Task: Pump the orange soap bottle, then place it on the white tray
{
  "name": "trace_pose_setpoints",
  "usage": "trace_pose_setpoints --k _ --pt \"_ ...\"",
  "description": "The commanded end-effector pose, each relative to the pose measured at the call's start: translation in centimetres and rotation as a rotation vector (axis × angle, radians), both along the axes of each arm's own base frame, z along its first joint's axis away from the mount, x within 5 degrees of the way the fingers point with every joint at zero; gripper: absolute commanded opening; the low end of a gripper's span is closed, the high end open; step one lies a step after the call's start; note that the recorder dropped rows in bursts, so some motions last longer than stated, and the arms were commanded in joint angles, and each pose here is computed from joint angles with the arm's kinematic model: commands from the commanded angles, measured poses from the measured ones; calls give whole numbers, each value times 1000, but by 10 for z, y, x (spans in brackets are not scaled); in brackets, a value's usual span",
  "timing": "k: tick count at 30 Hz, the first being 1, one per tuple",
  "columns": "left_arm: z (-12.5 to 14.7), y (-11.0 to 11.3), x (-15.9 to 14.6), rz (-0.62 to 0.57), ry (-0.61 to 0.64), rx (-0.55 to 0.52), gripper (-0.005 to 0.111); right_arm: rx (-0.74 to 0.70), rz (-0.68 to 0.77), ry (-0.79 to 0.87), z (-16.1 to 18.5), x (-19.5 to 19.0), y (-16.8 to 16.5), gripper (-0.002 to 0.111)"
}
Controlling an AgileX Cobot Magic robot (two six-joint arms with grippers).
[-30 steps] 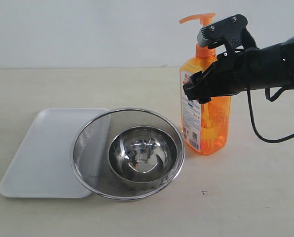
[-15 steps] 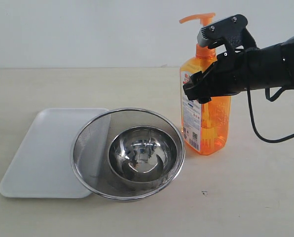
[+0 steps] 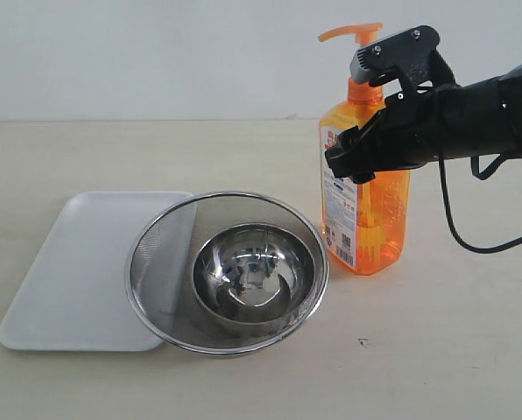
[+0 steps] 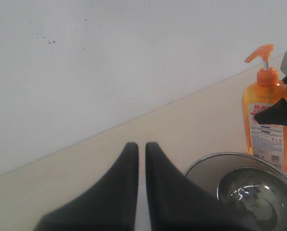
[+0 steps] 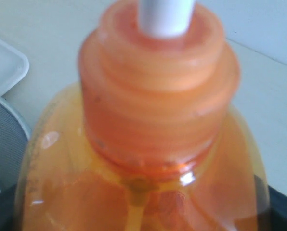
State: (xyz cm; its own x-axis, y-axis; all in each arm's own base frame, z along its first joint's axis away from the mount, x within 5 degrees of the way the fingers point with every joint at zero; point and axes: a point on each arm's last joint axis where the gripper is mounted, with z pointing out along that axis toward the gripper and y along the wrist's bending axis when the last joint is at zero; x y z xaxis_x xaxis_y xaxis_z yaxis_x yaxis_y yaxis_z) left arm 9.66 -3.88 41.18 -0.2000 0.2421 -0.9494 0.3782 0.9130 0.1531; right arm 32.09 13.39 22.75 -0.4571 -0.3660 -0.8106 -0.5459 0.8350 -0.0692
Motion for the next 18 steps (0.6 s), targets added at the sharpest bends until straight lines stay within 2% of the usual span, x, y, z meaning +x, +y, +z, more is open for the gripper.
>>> trace_pose_setpoints --k 1,12,18 --pt "-7 4 -5 17 7 -25 5 2 8 -14 4 -1 0 0" --pt "-24 14 -14 68 19 -53 5 -1 11 -16 4 -1 0 0" --pt "-29 20 -16 108 29 -36 5 -3 12 -16 4 -1 0 0"
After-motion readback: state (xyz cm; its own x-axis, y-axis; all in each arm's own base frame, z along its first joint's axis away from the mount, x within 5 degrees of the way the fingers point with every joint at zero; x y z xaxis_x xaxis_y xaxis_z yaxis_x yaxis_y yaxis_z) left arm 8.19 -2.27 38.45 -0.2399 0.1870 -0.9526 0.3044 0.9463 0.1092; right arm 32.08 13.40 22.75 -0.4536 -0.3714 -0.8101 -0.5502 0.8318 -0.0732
